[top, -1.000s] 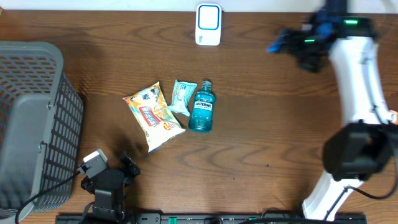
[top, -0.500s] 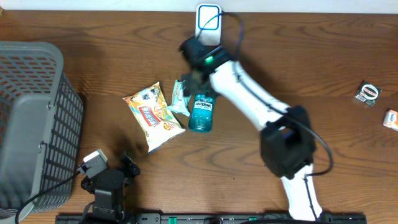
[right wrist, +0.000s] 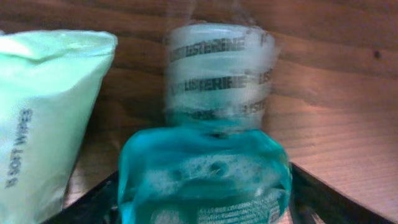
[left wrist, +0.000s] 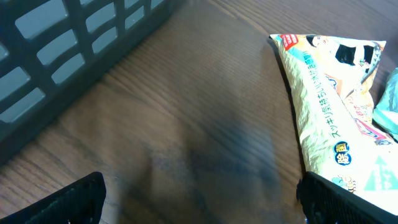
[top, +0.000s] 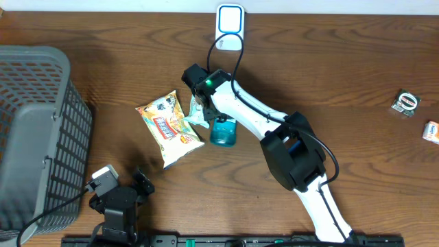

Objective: Scan the item barcode
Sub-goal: 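Reach the right gripper to the blue Listerine bottle and grasp its neck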

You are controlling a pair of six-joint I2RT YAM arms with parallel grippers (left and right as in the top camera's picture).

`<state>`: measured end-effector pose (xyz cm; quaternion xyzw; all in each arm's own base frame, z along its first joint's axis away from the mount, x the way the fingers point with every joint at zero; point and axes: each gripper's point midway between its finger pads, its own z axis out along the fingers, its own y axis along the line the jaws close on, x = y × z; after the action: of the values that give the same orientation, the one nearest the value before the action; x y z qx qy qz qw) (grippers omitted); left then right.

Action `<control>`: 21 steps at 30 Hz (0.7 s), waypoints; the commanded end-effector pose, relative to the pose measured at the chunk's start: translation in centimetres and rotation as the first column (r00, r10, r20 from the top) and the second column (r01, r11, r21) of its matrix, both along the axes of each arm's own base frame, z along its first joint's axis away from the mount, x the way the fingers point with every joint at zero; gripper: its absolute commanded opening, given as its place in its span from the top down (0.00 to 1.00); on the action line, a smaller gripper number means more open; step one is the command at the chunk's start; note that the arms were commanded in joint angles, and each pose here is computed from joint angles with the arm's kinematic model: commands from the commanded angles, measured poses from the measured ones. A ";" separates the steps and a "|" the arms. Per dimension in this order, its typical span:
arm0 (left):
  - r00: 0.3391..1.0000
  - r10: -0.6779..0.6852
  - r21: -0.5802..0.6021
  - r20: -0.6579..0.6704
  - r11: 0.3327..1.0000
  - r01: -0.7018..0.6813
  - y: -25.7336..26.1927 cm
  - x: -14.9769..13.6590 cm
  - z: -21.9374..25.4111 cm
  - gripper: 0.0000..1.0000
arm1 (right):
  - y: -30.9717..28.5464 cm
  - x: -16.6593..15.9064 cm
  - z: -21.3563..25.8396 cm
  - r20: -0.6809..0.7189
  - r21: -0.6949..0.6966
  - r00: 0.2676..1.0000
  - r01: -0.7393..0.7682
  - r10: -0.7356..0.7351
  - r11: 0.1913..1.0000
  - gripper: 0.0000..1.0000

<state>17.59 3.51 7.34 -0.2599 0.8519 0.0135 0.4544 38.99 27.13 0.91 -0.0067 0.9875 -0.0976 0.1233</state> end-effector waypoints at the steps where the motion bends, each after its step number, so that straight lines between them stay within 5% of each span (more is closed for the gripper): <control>1: 0.999 0.020 0.019 -0.035 1.000 -0.019 0.5 -0.6 -0.7 0.02 | -1.7 -1.3 -2.3 -0.067 -0.087 0.998 0.004 -0.010 0.996 0.37; 7: 0.999 0.020 0.019 -0.035 1.000 -0.019 0.5 -0.6 -0.7 0.02 | -2.7 -3.3 -2.3 -0.150 -0.127 0.989 -0.008 -0.011 0.992 0.46; 14: 0.999 0.020 0.019 -0.035 1.000 -0.019 0.5 -0.6 -0.7 0.02 | -0.7 -5.6 -3.0 -0.322 0.029 0.938 -0.127 0.129 0.992 0.59; 21: 0.999 0.020 0.019 -0.035 1.000 -0.019 0.5 -0.6 -0.7 0.02 | -0.9 -7.7 -2.7 -0.457 0.198 0.765 -0.411 0.454 0.890 0.70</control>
<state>17.59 3.51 7.34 -0.2599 0.8519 0.0135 0.4544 34.72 25.44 1.11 -0.1607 0.9833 -0.0846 -0.0148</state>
